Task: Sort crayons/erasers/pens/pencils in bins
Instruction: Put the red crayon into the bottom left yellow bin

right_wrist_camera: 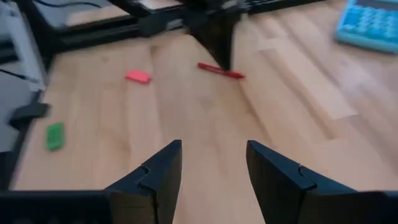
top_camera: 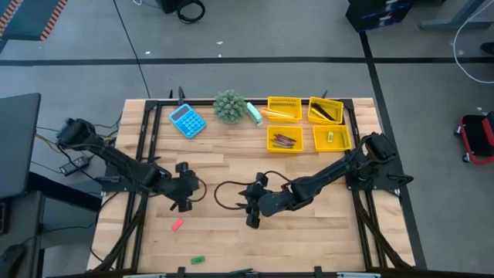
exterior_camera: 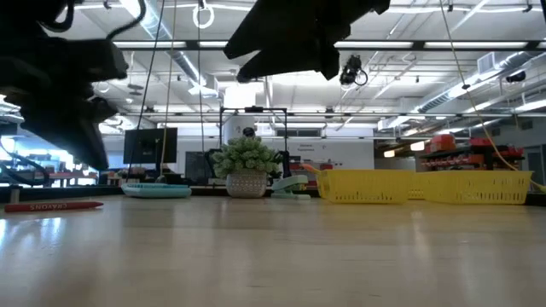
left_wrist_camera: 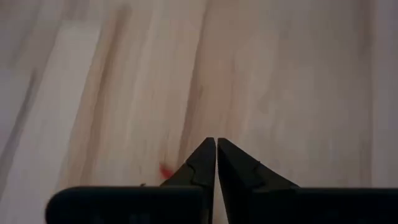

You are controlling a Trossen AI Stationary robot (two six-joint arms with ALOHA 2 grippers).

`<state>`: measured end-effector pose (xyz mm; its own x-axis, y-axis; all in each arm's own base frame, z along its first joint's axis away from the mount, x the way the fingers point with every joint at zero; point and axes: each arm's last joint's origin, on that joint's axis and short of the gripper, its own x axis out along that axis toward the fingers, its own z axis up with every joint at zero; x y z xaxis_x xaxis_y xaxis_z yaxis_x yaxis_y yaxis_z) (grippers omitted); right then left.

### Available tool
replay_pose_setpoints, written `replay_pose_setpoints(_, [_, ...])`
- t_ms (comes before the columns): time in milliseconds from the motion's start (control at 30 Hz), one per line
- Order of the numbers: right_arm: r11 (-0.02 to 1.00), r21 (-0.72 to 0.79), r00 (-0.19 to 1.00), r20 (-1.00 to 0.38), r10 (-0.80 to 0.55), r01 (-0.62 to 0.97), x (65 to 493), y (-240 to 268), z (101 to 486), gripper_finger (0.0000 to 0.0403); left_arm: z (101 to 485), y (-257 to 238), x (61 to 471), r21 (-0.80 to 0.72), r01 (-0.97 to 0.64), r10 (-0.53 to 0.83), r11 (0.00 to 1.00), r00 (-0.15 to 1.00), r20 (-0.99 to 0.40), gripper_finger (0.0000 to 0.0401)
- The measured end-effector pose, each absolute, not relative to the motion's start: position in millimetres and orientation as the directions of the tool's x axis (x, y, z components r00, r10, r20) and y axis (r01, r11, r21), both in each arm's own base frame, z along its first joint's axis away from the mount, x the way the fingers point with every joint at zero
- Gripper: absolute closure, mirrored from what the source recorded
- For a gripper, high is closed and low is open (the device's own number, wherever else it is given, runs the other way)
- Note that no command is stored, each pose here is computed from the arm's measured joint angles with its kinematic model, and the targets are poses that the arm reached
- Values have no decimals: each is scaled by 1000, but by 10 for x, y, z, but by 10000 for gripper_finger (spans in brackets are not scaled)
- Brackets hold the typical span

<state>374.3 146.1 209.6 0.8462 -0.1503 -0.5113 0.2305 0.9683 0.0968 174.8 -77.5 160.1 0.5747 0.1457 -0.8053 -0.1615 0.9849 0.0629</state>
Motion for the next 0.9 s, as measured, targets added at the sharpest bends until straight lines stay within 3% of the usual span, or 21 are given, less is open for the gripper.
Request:
replay_pose_setpoints(133, [969,21,824,-531,-198,246,3729,1410,2070,217,1712,-757,1706,33,-255,149,966,452,-880,360])
replay_pose_setpoints(367, [949,-46,765,-580,-280,313,3707,1276,2007,217,1714,-739,1650,-89,-377,39,922,318,-947,323])
replay_pose_setpoints(900, [942,-131,670,-674,-312,308,3589,1265,1906,217,1438,-547,1819,-5,-490,73,872,139,-988,288])
